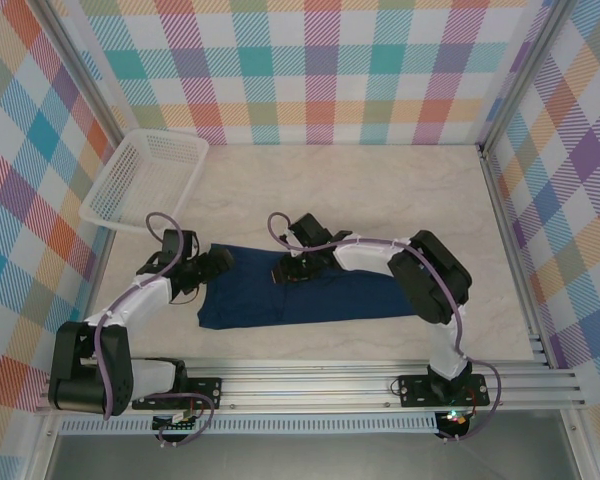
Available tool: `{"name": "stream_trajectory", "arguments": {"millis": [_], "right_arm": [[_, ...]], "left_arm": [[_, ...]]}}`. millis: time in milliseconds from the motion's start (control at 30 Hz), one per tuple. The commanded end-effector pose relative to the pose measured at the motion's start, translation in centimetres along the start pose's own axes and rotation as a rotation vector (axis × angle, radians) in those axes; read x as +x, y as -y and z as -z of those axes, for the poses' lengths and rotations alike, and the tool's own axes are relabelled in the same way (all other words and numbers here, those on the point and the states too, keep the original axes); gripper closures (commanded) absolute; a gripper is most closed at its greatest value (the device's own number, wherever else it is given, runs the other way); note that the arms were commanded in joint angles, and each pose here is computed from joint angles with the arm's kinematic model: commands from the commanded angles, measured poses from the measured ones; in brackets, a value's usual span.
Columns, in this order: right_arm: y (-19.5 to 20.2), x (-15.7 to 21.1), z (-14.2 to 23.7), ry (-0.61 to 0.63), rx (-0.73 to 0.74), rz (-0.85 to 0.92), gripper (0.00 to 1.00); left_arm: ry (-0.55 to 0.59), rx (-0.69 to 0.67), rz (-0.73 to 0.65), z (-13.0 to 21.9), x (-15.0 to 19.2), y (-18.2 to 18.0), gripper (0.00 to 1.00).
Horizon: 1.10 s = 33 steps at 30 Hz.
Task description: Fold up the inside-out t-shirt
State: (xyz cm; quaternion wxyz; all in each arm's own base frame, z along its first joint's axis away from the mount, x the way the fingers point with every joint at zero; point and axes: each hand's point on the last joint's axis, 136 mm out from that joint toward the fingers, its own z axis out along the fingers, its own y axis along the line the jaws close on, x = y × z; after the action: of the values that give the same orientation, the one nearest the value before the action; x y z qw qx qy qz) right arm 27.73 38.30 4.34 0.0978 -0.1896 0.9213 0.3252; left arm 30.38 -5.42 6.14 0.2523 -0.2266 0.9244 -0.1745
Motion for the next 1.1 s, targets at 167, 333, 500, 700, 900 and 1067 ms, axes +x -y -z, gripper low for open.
{"name": "stream_trajectory", "arguments": {"millis": [167,333,500,700,900,1067], "right_arm": [[-1.8,-0.7,2.2,0.018,-0.048,0.032,0.64],[-1.4,-0.4,2.3,0.017,-0.040,0.027,0.64],[-1.1,0.0,2.1,0.005,-0.038,0.014,0.64],[-0.4,-0.2,2.9,0.020,-0.026,-0.002,0.64],[0.4,-0.7,4.1,0.042,-0.015,-0.011,0.64],[0.7,-0.8,4.1,0.044,-0.014,-0.016,0.64]], "left_arm": [[-0.063,0.004,-0.076,-1.5,1.0,-0.3,0.05],[-0.076,-0.073,-0.102,-1.9,1.9,-1.5,0.05],[-0.121,-0.055,-0.155,-2.6,3.2,-0.7,0.06],[-0.164,-0.052,-0.236,-3.2,4.9,0.6,0.11],[-0.197,-0.027,-0.290,-3.3,6.6,1.9,0.17],[-0.193,0.014,-0.304,-2.7,7.0,3.0,0.24]]}}
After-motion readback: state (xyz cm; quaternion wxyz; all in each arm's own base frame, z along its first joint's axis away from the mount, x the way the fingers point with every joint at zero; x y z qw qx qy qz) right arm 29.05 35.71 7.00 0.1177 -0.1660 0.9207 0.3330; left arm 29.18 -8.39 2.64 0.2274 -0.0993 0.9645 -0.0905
